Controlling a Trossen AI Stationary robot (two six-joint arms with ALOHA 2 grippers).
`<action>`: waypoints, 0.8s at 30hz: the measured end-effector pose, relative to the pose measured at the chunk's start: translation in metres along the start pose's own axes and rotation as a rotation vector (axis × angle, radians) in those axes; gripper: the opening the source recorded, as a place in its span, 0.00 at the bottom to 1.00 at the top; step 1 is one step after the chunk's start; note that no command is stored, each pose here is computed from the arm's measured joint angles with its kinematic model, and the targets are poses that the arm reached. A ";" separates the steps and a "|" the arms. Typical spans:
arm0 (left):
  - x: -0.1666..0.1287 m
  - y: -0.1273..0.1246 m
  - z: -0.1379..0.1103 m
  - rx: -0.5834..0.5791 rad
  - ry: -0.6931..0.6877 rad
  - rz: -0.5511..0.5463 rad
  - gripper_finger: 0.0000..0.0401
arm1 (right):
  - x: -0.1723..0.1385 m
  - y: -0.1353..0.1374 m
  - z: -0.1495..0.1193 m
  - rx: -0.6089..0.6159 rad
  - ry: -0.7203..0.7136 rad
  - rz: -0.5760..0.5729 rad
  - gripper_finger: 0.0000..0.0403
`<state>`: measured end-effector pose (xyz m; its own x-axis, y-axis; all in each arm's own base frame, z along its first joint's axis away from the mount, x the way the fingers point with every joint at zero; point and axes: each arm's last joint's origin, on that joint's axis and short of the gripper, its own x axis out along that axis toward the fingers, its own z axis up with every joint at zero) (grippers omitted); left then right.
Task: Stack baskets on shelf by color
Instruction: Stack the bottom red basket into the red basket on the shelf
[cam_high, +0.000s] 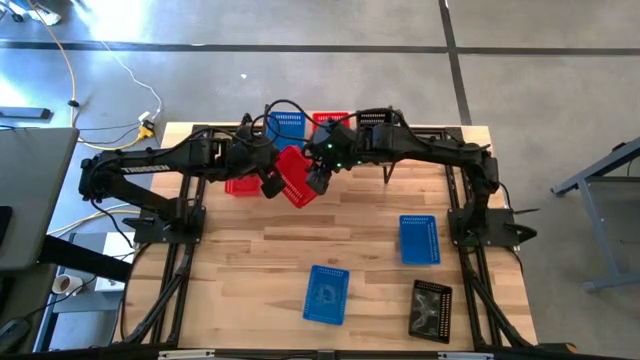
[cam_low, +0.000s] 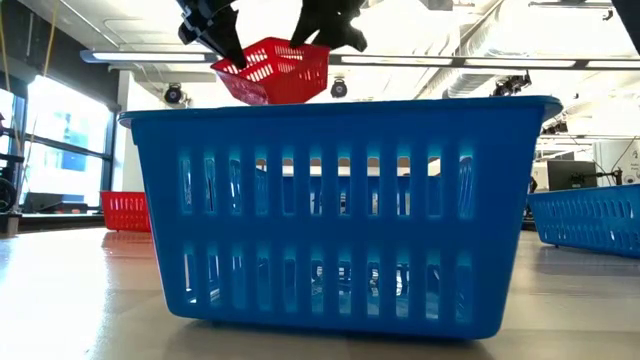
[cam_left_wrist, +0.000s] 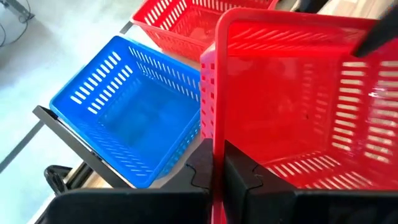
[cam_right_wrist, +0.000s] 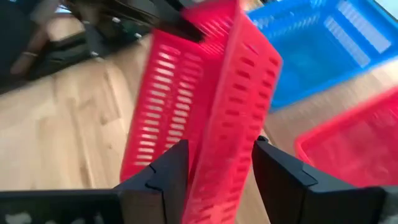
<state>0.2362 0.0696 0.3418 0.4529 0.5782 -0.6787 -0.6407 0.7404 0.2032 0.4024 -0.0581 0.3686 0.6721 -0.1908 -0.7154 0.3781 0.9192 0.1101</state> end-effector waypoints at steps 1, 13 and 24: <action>0.000 0.000 0.000 0.004 0.000 -0.001 0.00 | 0.001 0.000 0.000 0.006 0.003 -0.006 0.40; -0.001 -0.004 0.002 0.036 -0.027 -0.051 0.00 | 0.009 -0.001 -0.004 0.105 0.040 -0.014 0.17; -0.001 -0.005 0.004 0.041 -0.035 -0.076 0.16 | 0.010 -0.002 -0.004 0.208 0.046 -0.017 0.01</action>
<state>0.2410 0.0663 0.3442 0.5216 0.5307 -0.6680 -0.5780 0.7958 0.1809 0.4058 -0.0599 0.3584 0.6361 -0.1854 -0.7490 0.5161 0.8238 0.2344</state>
